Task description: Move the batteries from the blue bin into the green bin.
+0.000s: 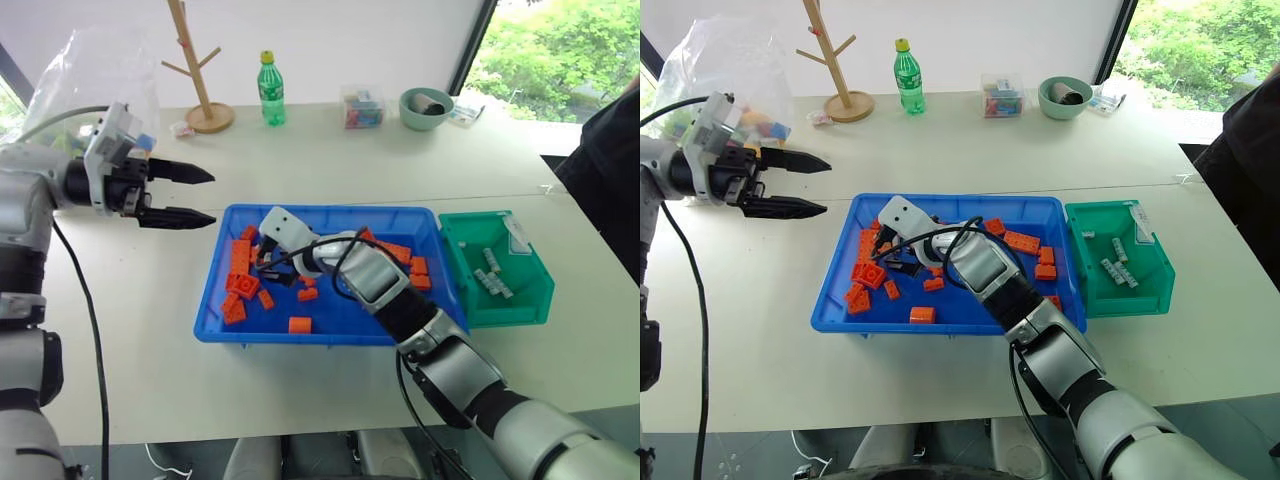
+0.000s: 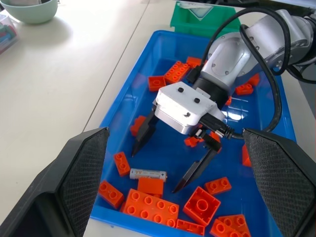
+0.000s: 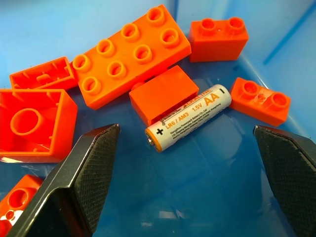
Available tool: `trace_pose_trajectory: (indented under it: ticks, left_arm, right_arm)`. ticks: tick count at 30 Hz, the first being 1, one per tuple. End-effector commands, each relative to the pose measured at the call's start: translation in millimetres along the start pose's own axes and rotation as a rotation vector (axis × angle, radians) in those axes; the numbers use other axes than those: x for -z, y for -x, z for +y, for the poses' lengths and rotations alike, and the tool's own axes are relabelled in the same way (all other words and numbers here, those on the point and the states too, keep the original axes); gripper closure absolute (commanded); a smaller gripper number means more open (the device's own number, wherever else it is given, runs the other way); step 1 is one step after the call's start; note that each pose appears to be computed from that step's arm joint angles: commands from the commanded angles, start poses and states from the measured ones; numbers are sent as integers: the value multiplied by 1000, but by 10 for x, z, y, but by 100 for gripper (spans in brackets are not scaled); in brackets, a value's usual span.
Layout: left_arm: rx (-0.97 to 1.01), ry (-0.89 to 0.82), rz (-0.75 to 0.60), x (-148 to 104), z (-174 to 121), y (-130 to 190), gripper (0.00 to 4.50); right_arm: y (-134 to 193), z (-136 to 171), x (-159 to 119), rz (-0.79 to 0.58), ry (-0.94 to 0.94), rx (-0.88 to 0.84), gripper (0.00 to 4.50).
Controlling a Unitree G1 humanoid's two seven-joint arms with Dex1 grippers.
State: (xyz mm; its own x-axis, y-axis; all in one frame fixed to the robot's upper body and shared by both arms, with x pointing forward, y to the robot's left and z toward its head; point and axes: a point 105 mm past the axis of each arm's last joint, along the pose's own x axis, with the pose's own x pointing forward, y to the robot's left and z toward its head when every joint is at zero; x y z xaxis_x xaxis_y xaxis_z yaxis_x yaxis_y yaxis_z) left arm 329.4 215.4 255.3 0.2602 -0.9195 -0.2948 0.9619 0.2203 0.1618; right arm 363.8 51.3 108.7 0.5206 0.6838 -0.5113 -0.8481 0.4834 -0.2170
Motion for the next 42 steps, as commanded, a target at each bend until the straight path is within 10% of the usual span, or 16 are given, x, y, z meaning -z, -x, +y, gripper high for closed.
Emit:
trace_pose_trajectory:
  ticks: [1,11,21,28,42]
  left_arm:
    - [-13,-47,-22,-129,4,47,0]
    - [-9,-56,-26,-155,7,31,0]
    - [-2,-62,-37,-157,29,-21,0]
    - [-5,-69,-41,-173,48,-27,0]
    - [-16,-77,-32,-209,32,34,0]
  right_arm:
    - [4,-21,-58,-22,13,8,29]
    - [20,-130,23,-13,18,50,447]
    - [95,-231,58,-3,6,74,447]
    - [81,-116,-72,-25,-7,35,179]
    - [-65,-78,-83,-43,0,40,179]
